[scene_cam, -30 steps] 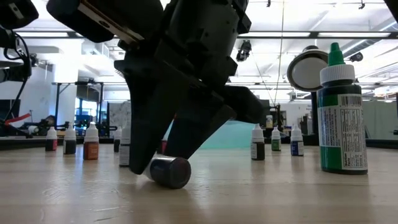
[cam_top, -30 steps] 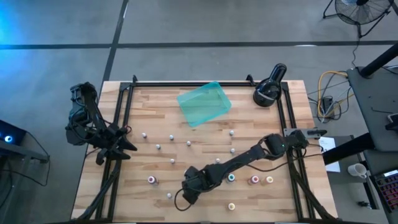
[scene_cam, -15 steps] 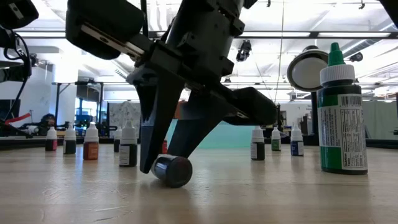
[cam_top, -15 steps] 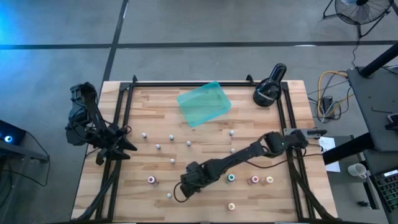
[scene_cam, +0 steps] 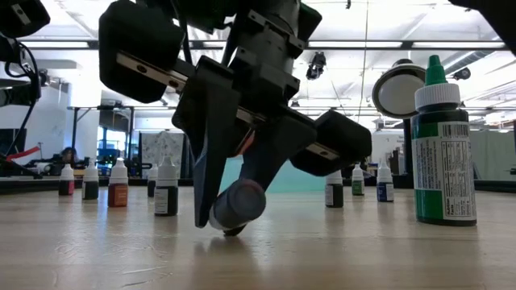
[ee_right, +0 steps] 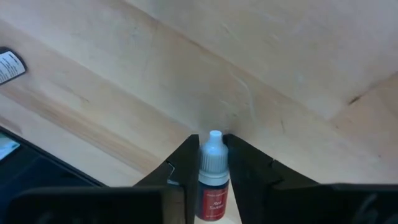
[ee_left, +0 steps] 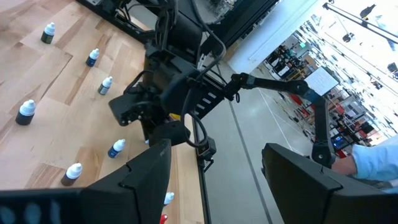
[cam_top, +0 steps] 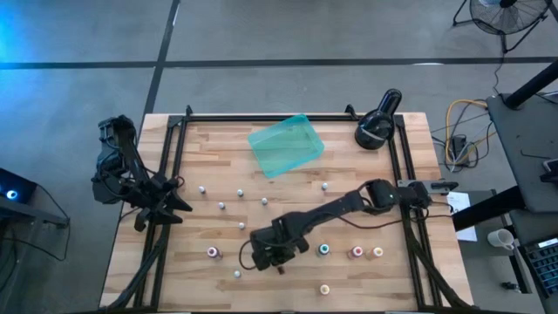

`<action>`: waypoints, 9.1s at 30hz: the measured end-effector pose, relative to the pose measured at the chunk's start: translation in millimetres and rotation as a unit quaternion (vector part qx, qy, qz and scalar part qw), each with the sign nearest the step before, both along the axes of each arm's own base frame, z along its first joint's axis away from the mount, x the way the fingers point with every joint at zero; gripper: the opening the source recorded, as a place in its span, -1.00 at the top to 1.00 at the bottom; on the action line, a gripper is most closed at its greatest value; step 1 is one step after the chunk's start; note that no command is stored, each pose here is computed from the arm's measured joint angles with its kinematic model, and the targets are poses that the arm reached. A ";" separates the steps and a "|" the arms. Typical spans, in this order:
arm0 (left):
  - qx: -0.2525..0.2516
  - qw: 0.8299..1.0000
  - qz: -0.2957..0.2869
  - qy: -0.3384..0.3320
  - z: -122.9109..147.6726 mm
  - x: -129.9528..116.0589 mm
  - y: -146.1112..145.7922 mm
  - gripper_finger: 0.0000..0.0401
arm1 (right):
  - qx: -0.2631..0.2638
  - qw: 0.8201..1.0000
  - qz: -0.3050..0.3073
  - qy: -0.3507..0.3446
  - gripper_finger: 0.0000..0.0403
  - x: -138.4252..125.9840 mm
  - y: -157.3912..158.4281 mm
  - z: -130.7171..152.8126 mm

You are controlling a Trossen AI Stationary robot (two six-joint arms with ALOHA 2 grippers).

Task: Pick & Place food coloring
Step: Adjust the black small food coloring bottle, then adjust the red small food coloring bottle

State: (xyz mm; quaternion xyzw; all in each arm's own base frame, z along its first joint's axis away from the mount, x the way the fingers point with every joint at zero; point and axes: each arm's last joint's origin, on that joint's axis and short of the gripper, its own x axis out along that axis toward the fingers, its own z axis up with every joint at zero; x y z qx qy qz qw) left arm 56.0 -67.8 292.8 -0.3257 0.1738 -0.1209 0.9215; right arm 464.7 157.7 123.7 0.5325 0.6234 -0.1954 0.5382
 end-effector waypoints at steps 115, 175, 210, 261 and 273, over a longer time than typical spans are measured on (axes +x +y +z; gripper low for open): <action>0.000 1.000 0.000 0.000 0.0 0.0 0.1 -0.12 | -0.401 0.912 0.007 -0.087 0.35 -14.7 20.0 30.0; 0.000 1.000 0.000 0.000 0.0 0.0 0.0 -0.12 | -0.327 0.559 0.750 -0.138 0.42 15.2 -111.5 38.8; 0.000 1.000 0.000 0.000 0.0 0.0 0.0 -0.12 | -0.271 0.752 0.579 -0.159 0.55 12.1 -112.9 44.8; 0.000 1.000 0.000 0.000 0.0 0.0 0.0 -0.12 | -0.253 0.770 0.572 -0.128 0.51 5.7 -135.0 23.0; 0.000 1.000 0.000 0.000 0.0 0.0 0.0 -0.12 | -0.277 0.806 0.508 -0.128 0.72 10.3 -135.3 29.9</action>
